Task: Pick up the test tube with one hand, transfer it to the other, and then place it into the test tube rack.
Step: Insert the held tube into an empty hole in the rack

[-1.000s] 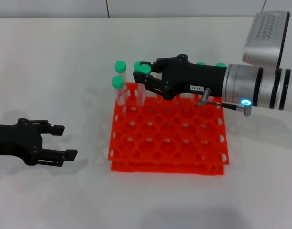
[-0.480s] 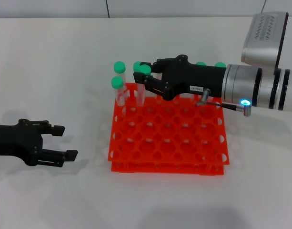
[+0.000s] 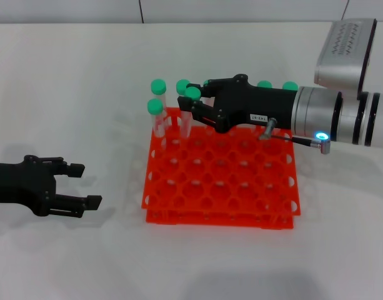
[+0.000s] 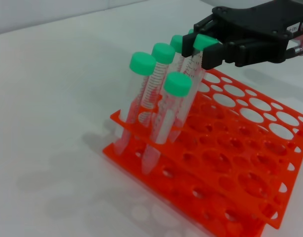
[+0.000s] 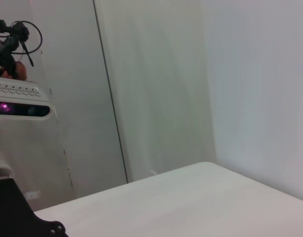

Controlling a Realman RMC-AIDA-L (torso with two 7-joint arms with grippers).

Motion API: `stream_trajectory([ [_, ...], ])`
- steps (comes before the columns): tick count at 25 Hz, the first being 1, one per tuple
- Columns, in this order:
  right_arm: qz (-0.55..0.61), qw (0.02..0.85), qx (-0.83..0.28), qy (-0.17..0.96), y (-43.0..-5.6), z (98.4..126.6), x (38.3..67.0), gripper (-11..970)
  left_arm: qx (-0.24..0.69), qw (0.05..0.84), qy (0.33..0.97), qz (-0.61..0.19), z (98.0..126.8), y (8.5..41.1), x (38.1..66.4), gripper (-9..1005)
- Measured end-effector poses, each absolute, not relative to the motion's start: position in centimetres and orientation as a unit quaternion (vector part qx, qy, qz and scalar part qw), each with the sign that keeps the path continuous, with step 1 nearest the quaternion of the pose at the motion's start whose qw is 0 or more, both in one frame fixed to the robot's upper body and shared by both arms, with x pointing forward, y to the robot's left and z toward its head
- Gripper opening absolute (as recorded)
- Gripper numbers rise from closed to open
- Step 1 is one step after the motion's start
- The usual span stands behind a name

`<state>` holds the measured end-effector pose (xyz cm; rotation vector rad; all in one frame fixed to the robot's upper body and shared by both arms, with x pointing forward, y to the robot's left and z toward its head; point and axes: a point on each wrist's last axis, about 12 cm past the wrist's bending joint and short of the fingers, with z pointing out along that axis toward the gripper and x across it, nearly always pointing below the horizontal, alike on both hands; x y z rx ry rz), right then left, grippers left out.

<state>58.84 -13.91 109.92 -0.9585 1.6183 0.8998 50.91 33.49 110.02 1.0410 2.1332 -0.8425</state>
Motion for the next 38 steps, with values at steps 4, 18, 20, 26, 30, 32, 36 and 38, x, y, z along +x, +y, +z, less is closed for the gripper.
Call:
stream_trajectory([
  [4, 0.371, 0.503, -0.395, 0.674, -14.06, 109.71, 58.81, 266, 0.393, 0.307, 0.806, -0.318, 110.01, 33.5, 50.92, 864],
  [18, 0.37, 0.501, -0.394, 0.676, -14.11, 109.61, 58.82, 267, 0.393, 0.307, 0.806, -0.318, 109.97, 33.45, 50.91, 865],
  [20, 0.369, 0.501, -0.394, 0.676, -14.11, 109.61, 58.83, 267, 0.393, 0.307, 0.807, -0.318, 109.96, 33.45, 50.92, 865],
  [26, 0.369, 0.501, -0.394, 0.677, -14.13, 109.58, 58.86, 267, 0.392, 0.307, 0.808, -0.316, 109.9, 33.46, 50.96, 865],
  [30, 0.368, 0.5, -0.396, 0.677, -14.07, 109.53, 58.83, 267, 0.392, 0.307, 0.808, -0.316, 109.85, 33.38, 50.98, 865],
  [32, 0.366, 0.498, -0.397, 0.678, -14.02, 109.45, 58.8, 267, 0.392, 0.307, 0.808, -0.316, 109.85, 33.37, 50.99, 865],
  [36, 0.365, 0.497, -0.399, 0.679, -13.95, 109.41, 58.8, 267, 0.392, 0.307, 0.808, -0.316, 109.84, 33.37, 50.98, 865],
  [38, 0.365, 0.497, -0.399, 0.679, -13.95, 109.4, 58.79, 267, 0.392, 0.307, 0.808, -0.316, 109.84, 33.37, 50.98, 865],
])
